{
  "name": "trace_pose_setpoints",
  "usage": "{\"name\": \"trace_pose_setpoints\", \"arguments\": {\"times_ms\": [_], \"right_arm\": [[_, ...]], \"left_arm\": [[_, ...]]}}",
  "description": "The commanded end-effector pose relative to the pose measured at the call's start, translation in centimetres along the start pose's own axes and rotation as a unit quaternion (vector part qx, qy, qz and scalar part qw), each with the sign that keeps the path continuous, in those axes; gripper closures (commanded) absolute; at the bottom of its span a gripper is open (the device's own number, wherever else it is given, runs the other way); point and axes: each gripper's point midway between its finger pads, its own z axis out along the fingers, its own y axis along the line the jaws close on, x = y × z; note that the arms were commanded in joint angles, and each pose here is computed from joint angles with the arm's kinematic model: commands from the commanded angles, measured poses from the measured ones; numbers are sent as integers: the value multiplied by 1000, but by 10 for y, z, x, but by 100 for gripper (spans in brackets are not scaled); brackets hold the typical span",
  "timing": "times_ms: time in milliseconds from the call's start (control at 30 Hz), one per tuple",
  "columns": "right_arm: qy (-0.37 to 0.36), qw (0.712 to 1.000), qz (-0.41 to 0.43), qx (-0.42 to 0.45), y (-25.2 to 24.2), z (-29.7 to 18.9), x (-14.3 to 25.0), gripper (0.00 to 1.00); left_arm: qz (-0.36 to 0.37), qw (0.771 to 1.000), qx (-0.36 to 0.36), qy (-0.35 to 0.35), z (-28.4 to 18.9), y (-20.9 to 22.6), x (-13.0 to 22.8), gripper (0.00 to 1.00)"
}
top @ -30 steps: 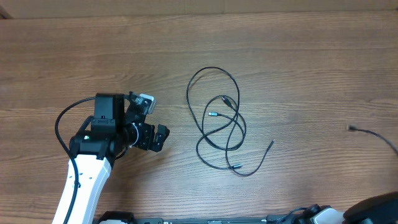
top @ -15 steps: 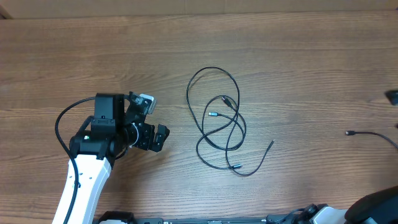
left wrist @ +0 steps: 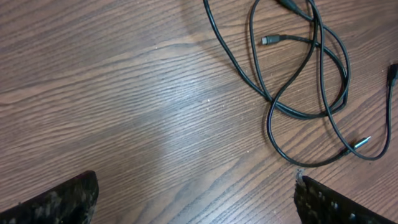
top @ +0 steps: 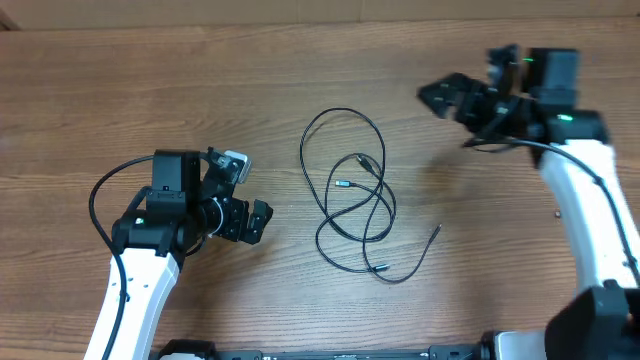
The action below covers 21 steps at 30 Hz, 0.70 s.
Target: Untangle cables
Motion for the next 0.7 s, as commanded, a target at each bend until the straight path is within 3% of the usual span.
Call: {"name": "trace_pose_setpoints", "arguments": {"times_ms": [0, 200, 367, 667], "right_arm": [[49, 997, 52, -19, 17, 55, 25, 0], [112, 988, 79, -67, 60, 164, 82, 0], [72, 983, 166, -18, 56, 181, 81, 0], [58, 989, 130, -27, 68, 229, 109, 0]], "left_arm": [[-5, 1000, -2, -8, -3, 0, -5, 0], [-5, 1000, -2, -8, -3, 0, -5, 0], [-5, 1000, -2, -8, -3, 0, -5, 0], [-5, 1000, -2, -8, -3, 0, -5, 0]]}}
